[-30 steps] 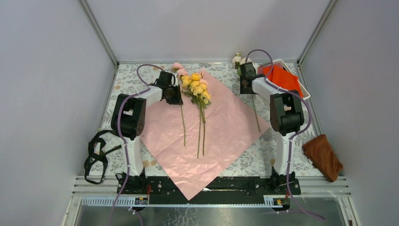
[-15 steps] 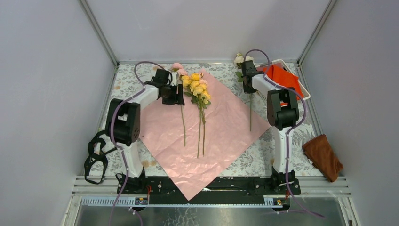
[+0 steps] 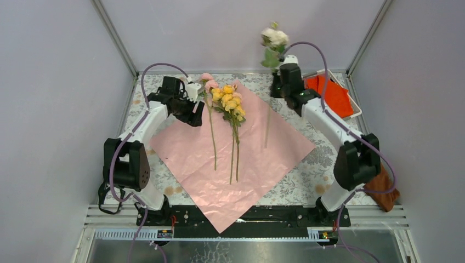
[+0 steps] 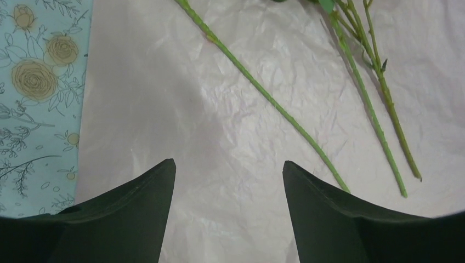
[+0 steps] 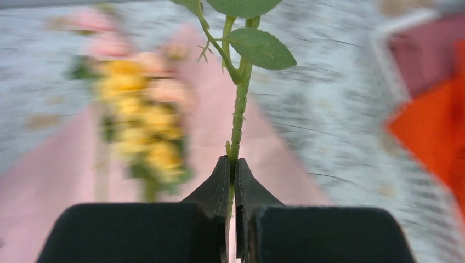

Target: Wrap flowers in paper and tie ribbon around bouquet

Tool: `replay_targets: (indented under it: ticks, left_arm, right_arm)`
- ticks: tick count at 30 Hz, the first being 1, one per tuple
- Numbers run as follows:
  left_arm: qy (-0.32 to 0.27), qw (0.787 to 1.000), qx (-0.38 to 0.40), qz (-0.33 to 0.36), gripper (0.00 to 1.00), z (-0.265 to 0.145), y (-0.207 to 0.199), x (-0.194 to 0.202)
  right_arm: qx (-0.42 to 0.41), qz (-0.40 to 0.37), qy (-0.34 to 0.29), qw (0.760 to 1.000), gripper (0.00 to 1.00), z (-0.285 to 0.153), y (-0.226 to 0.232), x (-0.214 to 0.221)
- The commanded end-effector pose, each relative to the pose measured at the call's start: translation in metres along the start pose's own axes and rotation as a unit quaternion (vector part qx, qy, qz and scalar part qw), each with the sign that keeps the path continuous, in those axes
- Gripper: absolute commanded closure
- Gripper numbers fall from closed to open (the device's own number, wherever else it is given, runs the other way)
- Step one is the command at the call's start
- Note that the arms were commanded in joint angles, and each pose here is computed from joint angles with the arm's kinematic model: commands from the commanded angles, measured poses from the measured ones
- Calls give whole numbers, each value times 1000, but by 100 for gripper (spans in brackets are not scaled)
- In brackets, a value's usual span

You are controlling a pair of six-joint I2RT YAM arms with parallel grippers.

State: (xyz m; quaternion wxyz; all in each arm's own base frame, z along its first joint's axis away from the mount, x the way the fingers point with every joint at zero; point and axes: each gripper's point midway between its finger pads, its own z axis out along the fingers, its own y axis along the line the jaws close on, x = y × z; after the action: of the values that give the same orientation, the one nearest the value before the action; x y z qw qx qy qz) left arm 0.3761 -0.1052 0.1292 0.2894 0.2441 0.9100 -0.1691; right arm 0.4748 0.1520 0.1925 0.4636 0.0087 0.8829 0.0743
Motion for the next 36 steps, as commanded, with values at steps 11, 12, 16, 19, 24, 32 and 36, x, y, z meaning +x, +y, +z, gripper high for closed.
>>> replay_targets:
  ticks: [11,12,16,19,24,32,36]
  left_arm:
    - [58,998,10,-27,22,-15,11,53]
    - [63,998,10,-22,22,-16,11,58]
    - [91,995,46,10,22,-21,-4,80]
    - [111,990,85,30,22,-28,-22,93]
    - [96,988,104,63,18,-39,-34,96]
    - [76,988,126,55,17,-44,-46,87]
    - [71,987,129,59,16,-48,-50,89]
  right_arm:
    - [-236,128,45,962,100,-4,220,134]
    - [-225,114,53,966,100,6,218,144]
    - [-202,58,86,974,84,13,216,151]
    - [-216,24,75,973,59,-13,211,132]
    - [-356,-147,88,919,36,-101,212,138]
    - [-596,-501,89,621,29,-253,183,309]
    - [-592,-589,30,550,29,-272,182,361]
